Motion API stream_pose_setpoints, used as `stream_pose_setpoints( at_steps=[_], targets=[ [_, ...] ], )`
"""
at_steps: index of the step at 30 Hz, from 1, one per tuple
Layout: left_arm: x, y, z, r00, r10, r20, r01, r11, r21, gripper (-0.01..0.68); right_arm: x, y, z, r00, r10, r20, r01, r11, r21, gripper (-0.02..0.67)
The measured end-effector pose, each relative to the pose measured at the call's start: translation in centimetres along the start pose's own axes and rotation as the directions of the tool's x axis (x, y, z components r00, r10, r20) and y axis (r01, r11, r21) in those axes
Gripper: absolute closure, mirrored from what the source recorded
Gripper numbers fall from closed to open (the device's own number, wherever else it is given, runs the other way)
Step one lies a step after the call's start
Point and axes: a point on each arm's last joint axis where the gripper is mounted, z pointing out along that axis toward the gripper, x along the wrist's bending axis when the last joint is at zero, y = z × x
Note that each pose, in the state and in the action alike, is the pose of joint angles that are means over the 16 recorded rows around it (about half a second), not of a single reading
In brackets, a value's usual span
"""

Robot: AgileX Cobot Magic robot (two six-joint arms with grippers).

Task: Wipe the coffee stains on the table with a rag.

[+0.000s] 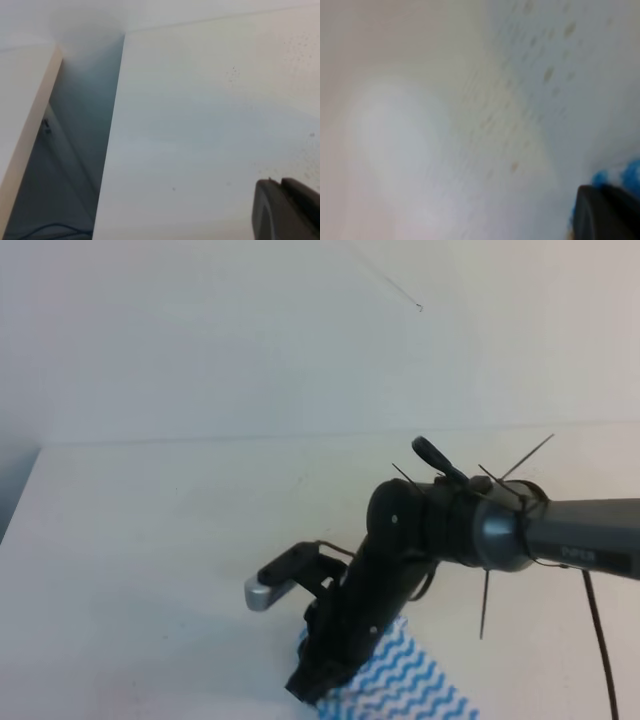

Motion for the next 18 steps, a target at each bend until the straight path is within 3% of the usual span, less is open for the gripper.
stream_pose_setpoints(
  at_steps=[8, 18],
  targets=[
    [0.0, -0.1, 0.0, 1.0, 0.001, 0.0, -0.001, 1.0, -0.001, 0.676, -4.4, 3.6, -1.0, 0.991, 0.063, 0.121, -0.049, 0.992, -0.112, 0.651],
    [0.0, -0.4, 0.1, 1.0, 0.0, 0.0, 0.0, 1.0, -0.004, 0.675, -14.2, 1.9, -5.2, 0.928, 0.294, 0.227, -0.252, 0.947, -0.196, 0.651]
  ],
)
